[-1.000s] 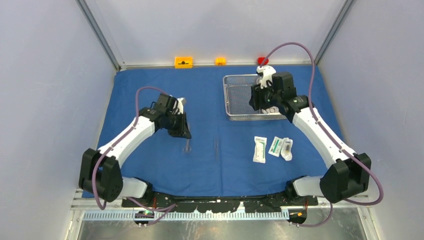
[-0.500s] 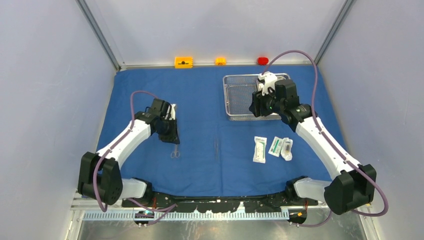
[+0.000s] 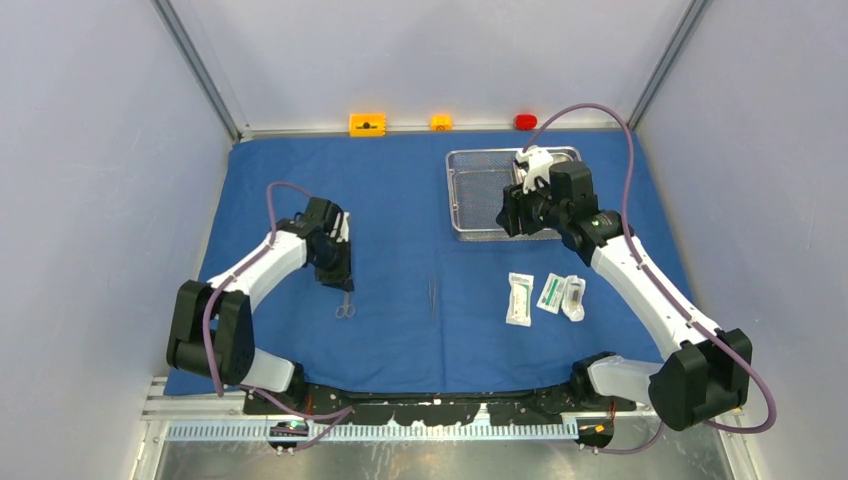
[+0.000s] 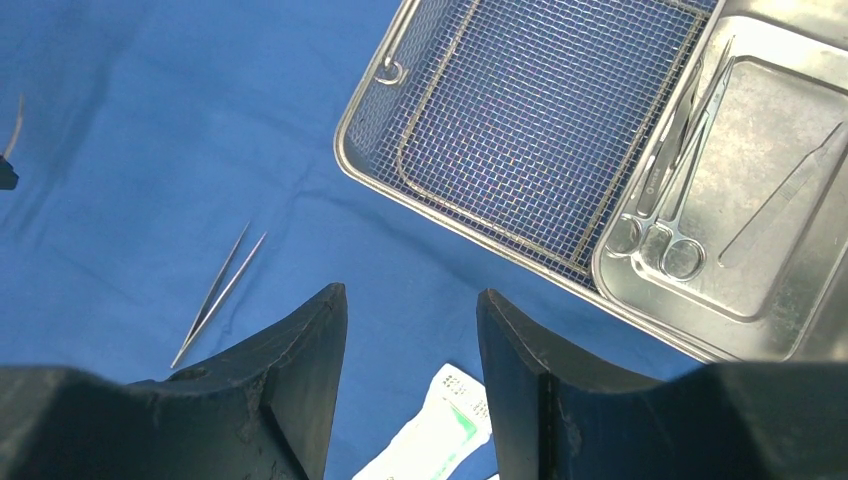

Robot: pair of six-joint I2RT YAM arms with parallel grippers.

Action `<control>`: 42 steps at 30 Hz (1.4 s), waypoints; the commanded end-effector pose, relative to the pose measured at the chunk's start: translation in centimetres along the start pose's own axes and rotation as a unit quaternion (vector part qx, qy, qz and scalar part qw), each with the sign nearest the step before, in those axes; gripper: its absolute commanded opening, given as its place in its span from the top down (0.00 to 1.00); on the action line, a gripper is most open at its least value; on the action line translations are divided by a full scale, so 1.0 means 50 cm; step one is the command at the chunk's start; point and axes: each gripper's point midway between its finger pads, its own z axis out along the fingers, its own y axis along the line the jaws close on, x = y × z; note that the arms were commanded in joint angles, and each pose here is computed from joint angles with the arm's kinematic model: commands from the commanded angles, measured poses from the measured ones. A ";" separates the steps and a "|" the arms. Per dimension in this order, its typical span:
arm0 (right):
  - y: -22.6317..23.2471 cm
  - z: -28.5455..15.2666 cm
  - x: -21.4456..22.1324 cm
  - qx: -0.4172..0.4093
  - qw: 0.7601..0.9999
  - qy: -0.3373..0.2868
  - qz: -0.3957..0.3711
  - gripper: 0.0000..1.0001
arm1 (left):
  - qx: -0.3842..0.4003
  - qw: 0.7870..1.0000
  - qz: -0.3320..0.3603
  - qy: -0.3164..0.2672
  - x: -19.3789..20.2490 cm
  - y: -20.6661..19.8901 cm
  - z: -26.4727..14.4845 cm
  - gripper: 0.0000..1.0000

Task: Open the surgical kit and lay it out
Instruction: Place the medical item in the surgical kit.

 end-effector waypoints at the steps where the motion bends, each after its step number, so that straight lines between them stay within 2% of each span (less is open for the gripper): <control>1: -0.002 -0.011 -0.039 -0.001 0.999 -0.038 -0.014 0.44 | -0.002 1.000 0.011 -0.011 -0.018 0.004 0.009 1.00; 11: -0.029 -0.043 -0.038 0.019 0.999 -0.047 -0.010 0.44 | -0.001 1.000 0.013 -0.020 -0.022 0.005 0.010 1.00; 24: -0.025 -0.034 -0.025 0.008 0.999 -0.037 -0.010 0.44 | -0.024 1.000 -0.007 -0.010 -0.027 0.043 0.025 1.00; 42: -0.025 -0.020 -0.008 0.000 1.000 -0.022 -0.009 0.44 | -0.036 0.999 0.014 -0.001 -0.040 0.048 0.044 0.99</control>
